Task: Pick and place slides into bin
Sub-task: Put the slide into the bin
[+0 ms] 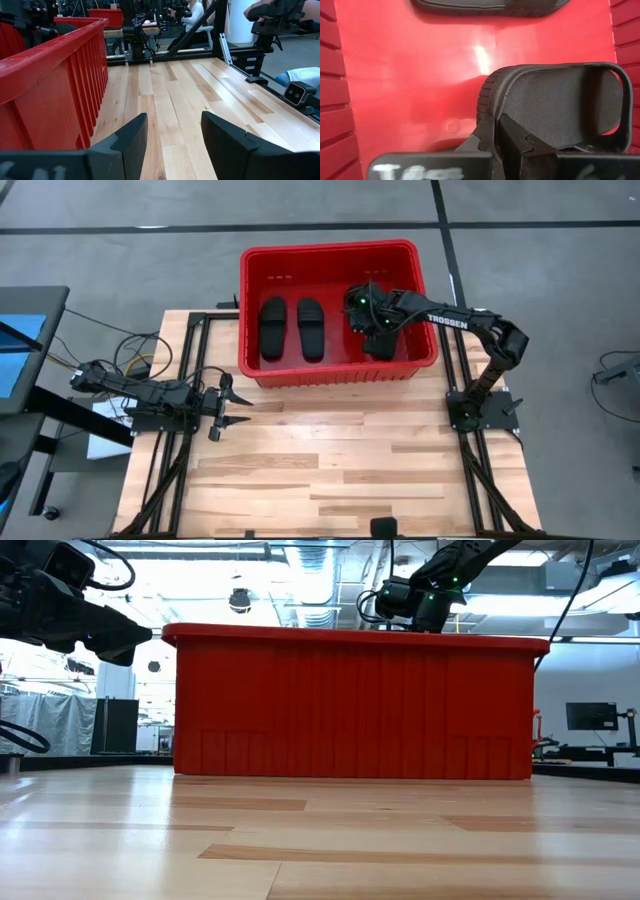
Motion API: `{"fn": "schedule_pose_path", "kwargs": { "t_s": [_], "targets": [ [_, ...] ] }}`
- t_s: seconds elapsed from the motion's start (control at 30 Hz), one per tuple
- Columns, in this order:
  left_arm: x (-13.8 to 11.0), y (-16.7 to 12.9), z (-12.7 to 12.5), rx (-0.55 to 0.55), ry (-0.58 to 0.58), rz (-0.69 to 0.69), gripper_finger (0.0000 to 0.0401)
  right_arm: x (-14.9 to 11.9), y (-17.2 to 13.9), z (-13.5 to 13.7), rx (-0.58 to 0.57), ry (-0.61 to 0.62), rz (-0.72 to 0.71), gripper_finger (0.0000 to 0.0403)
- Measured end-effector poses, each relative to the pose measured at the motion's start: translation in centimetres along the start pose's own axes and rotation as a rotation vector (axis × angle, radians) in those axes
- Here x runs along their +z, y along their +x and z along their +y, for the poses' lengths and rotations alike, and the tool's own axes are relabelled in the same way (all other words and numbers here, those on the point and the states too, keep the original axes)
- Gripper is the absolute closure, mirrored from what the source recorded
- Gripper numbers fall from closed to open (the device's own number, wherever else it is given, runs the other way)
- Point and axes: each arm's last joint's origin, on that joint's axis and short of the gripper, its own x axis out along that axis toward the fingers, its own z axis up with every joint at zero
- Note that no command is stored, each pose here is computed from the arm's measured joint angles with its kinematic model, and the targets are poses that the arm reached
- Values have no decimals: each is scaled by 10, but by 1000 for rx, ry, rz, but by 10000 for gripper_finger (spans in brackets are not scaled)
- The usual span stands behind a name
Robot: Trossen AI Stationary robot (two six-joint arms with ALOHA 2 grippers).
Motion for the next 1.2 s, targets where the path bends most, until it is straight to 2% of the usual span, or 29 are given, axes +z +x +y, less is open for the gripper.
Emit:
{"fn": "schedule_pose_path", "kwargs": {
  "t_s": [1.07, 1.2],
  "targets": [
    [0, 0, 0, 0, 0, 0, 223, 2, 0, 3, 5, -10, -2, 403],
    [0, 0, 0, 0, 0, 0, 223, 1, 0, 4, 9, -10, 4, 392]
  ]
}}
